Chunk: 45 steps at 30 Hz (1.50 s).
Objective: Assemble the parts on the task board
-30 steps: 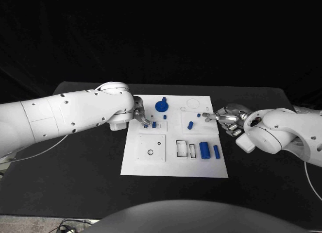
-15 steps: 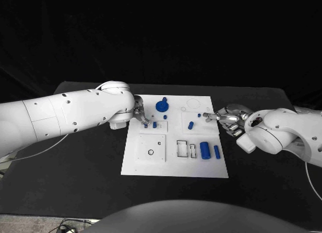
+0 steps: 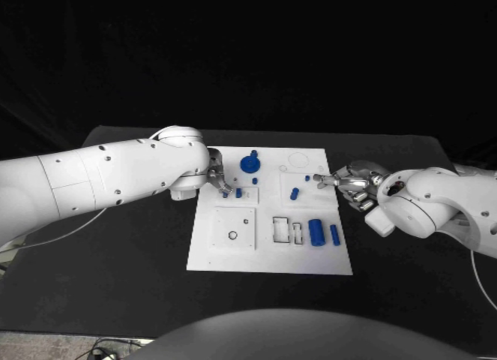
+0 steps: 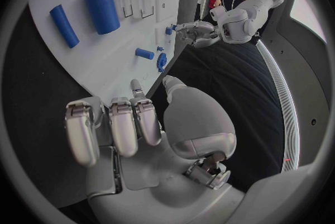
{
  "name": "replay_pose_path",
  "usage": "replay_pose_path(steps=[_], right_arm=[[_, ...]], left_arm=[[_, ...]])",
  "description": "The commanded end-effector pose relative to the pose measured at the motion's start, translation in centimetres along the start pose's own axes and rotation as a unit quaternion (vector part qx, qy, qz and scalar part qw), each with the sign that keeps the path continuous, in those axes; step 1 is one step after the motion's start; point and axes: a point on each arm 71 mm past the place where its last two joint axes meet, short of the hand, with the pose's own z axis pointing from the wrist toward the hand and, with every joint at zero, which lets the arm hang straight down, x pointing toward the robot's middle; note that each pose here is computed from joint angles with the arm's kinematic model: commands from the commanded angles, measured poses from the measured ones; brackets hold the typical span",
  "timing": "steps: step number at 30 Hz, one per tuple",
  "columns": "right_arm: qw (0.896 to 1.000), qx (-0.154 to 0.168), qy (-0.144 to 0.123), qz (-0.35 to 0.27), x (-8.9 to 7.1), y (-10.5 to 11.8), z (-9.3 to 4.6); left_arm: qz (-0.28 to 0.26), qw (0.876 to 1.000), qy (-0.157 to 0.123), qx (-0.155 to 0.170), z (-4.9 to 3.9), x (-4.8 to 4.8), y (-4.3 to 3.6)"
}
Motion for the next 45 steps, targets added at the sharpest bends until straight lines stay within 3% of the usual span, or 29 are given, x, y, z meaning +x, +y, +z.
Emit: replay_pose_path(steps=[1, 29, 45], right_arm=[[1.0, -0.004, 0.002, -0.005, 0.09, 0.05, 0.0], [1.0, -0.004, 0.003, -0.005, 0.14, 0.08, 0.01], [1.0, -0.002, 0.003, -0.005, 0.09, 0.0, -0.07]], left_arm=[[0.011, 0.997, 0.006, -0.075, -0.05, 0.15, 0.94], [0.016, 0.997, -0.002, -0.079, 0.01, 0.08, 1.39], [0.012, 0.997, -0.002, -0.075, 0.17, 0.19, 1.14]])
